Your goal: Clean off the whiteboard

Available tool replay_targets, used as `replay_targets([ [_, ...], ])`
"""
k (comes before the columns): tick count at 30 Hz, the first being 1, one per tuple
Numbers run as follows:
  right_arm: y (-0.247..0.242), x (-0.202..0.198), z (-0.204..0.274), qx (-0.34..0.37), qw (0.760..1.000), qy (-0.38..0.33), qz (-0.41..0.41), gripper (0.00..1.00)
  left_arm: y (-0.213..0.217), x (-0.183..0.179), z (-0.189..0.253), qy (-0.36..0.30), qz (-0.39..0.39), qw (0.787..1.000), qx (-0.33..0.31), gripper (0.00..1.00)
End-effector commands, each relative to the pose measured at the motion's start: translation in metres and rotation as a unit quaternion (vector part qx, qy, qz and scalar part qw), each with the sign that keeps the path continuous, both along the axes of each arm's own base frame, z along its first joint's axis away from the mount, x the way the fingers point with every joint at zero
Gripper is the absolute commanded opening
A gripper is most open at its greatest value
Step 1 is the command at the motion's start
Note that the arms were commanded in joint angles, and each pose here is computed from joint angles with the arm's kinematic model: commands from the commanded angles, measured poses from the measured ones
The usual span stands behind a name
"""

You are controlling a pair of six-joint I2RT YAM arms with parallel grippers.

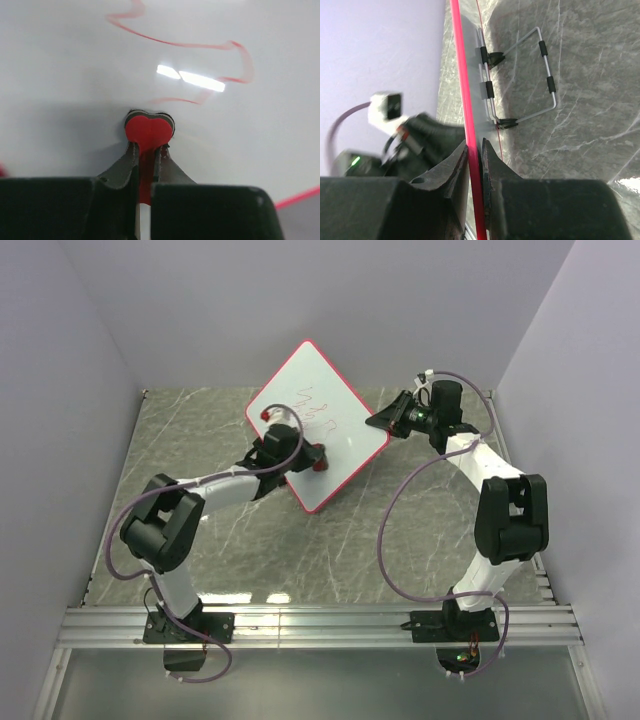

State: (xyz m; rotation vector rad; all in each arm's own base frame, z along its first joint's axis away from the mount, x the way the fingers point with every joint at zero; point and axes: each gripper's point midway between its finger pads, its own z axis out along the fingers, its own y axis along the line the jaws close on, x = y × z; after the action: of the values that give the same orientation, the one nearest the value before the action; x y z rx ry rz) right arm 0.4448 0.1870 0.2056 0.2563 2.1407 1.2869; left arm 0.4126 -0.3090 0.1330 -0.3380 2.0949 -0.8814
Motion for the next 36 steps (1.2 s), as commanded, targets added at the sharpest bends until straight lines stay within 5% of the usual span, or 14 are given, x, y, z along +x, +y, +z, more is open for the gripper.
replay_targets([
  [1,0.014,-0.022,0.022,0.026,0.999,0.036,0.017,0.0,0.062,-0.001,-0.069,0.072,0.075,0.993,0.055,0.0],
  [9,0.015,-0.025,0.016,0.022,0.999,0.042,0.018,0.0,0.056,0.003,-0.053,0.065,0.045,0.996,0.041,0.0],
  [19,0.023,-0.037,-0.004,-0.004,0.998,0.063,0.03,0.0,-0.058,0.05,0.067,-0.021,-0.074,0.997,-0.012,0.0],
  [24,0.028,-0.045,-0.014,-0.019,0.996,0.073,0.045,0.0,-0.08,0.07,0.081,-0.03,-0.099,0.995,-0.005,0.0],
  [30,0.03,-0.041,-0.015,-0.03,0.995,0.08,0.053,0.0,-0.052,0.083,0.038,0.012,-0.079,0.996,0.038,0.0],
  [36,0.03,-0.031,0.0,-0.036,0.996,0.063,0.054,0.0,0.041,0.072,-0.056,0.092,-0.04,0.986,0.13,0.0],
])
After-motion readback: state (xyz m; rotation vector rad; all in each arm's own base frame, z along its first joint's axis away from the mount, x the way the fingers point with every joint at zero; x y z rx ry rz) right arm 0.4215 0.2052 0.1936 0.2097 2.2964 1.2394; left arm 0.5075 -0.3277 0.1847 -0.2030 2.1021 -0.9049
